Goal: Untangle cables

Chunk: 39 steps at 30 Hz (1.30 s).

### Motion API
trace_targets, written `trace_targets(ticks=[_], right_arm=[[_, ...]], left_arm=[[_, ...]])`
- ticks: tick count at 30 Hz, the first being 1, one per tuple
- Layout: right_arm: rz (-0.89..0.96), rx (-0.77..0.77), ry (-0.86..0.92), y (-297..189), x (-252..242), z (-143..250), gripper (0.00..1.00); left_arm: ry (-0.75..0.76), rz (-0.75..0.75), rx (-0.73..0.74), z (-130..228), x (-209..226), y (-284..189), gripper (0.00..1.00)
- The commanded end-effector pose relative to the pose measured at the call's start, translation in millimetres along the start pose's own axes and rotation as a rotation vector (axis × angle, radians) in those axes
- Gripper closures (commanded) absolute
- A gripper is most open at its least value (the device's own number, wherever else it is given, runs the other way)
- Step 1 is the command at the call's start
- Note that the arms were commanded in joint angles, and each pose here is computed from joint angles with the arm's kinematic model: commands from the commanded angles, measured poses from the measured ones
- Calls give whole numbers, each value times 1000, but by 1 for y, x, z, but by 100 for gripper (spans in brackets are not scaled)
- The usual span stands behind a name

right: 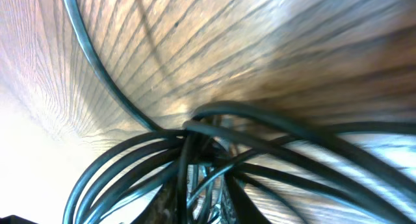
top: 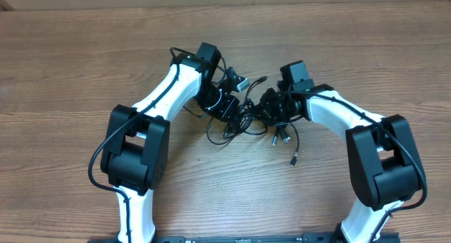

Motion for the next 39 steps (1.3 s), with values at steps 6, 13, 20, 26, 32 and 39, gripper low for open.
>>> trace_targets(ticks=[6, 13, 20, 26, 32, 39], right_arm=[[-20, 7, -22, 1, 2, -2, 87], [-96, 63, -57, -1, 16, 4, 96], [-233, 217, -156, -18, 29, 11, 96], [-344, 321, -186, -39, 36, 10, 96], [-355, 331, -222, -40, 36, 12, 96], [-342, 340, -204, -39, 33, 14, 96]], left_arm=[[-10, -15, -5, 2, -1, -6, 92], [-9, -16, -4, 2, 0, -6, 93], [28, -14, -5, 2, -1, -6, 92], [45, -10, -11, 1, -1, -7, 87], [35, -3, 3, 3, -3, -6, 59], [-7, -76, 59, 13, 7, -5, 51]])
Point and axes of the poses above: each gripper's point midway between its finger pads, its own y axis out along the fingers, its own x axis along the line the jaws close on, z = x × y, the point moved 3 cm from there along -y, back along the fingers, and after that the axes turned 14 degrees about y, right-handed, at the moved point
